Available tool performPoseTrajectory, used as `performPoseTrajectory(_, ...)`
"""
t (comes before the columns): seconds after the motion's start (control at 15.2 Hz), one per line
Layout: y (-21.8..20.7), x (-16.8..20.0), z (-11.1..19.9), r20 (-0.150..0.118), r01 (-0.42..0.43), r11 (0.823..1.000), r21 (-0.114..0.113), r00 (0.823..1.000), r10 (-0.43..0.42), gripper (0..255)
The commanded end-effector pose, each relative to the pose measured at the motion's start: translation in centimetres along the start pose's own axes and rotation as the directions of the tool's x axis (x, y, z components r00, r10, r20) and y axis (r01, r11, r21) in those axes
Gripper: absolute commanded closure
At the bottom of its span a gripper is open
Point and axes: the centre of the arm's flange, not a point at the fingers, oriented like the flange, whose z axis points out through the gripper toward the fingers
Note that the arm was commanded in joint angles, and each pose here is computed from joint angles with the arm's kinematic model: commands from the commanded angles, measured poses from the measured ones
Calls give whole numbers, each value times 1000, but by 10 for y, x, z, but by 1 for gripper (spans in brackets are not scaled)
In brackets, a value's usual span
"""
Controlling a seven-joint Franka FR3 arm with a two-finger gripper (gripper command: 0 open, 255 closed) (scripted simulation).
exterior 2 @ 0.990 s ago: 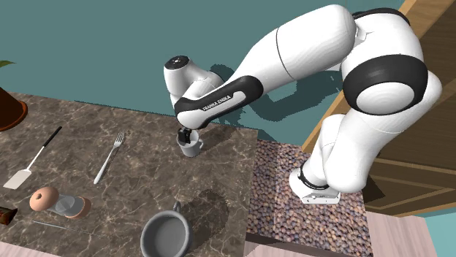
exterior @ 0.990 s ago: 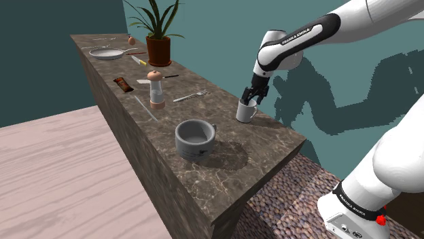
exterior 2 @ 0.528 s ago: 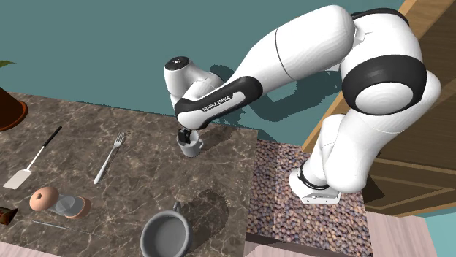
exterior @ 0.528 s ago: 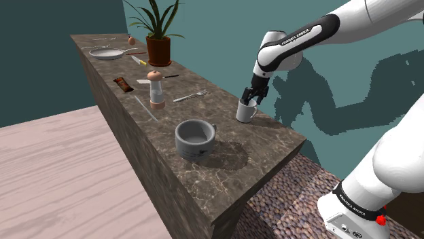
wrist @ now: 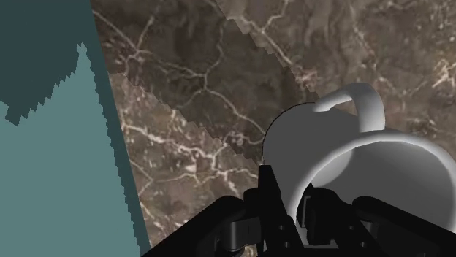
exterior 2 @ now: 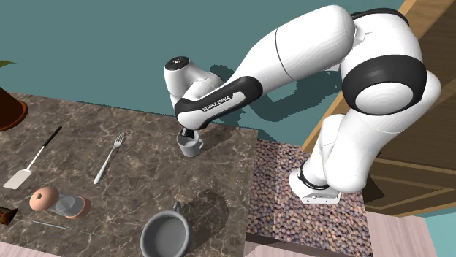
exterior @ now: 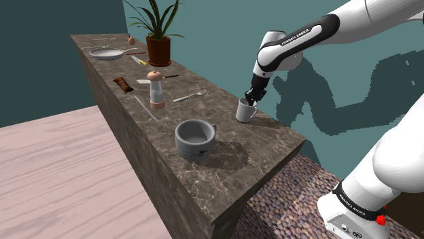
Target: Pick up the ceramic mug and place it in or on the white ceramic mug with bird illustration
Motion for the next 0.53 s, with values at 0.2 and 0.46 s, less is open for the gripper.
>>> performPoseTrajectory(0.2,-1,0,-10,0,0,1000,0,1000,0,255)
performPoseTrajectory(0.46,-2,0,-32,0,0,1000,0,1000,0,255)
